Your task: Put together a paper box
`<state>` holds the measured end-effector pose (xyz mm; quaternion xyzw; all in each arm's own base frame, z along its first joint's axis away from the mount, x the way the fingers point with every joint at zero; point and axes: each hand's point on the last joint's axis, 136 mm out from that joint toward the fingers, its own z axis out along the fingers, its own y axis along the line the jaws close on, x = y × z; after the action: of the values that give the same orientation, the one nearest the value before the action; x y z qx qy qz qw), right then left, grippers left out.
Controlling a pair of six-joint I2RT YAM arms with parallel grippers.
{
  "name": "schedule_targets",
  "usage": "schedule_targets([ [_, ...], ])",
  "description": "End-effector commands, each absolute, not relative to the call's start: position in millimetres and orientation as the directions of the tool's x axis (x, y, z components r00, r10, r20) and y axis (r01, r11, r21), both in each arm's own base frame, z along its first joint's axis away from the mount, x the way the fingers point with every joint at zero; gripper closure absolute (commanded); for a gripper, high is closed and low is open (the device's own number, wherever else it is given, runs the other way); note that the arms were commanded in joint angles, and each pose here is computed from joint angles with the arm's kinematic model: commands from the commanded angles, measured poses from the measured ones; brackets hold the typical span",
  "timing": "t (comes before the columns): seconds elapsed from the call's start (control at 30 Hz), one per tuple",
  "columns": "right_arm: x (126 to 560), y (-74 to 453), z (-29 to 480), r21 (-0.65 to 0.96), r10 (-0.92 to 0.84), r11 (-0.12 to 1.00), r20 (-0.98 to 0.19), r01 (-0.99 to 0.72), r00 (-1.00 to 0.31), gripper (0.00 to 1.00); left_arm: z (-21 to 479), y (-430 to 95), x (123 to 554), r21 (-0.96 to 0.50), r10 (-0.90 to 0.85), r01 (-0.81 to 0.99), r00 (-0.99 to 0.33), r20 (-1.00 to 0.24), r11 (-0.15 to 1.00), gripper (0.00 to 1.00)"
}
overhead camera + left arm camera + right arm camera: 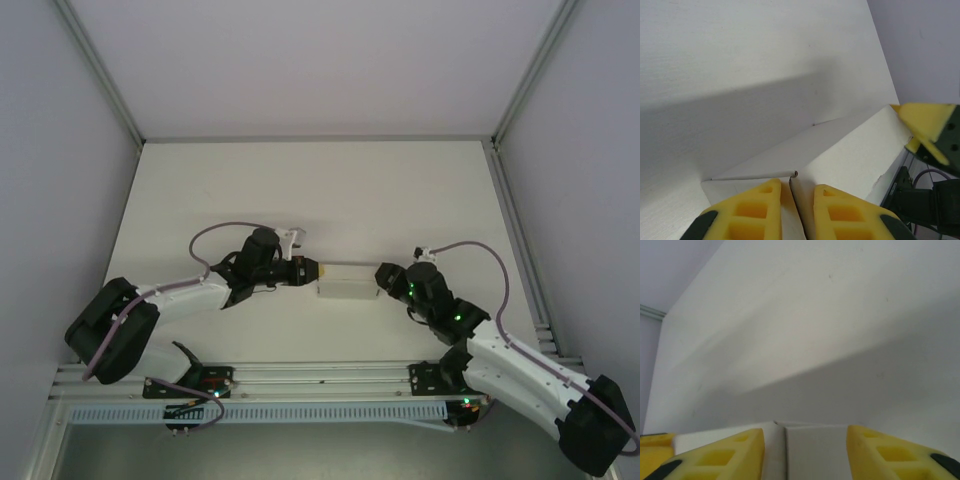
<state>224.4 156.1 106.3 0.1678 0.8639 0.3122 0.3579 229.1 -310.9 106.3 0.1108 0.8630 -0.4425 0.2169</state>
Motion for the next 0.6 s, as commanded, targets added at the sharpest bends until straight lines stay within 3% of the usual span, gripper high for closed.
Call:
schedule_targets([
  [0.0, 210.4, 150.7, 74.3, 0.641, 0.493, 0.760, -0.463, 0.106, -0.736, 0.56, 13.7, -254.1, 194.5, -0.538, 0.083, 0.215, -0.962, -0.259, 0.815, 1.00],
  [0.23, 187.8, 146.1, 20.5, 0.649, 0.477, 0.750, -0.401, 0.124, -0.782, 0.68, 8.6, -254.4, 194.2, -0.536, 0.085, 0.211, -0.965, -0.249, 0.817, 1.00],
  [0.57, 172.1, 143.3, -2.8, 0.563, 0.295, 0.825, -0.507, -0.052, -0.810, 0.82, 3.1, -260.1, 190.4, -0.574, 0.102, 0.237, -0.961, -0.257, 0.784, 1.00],
])
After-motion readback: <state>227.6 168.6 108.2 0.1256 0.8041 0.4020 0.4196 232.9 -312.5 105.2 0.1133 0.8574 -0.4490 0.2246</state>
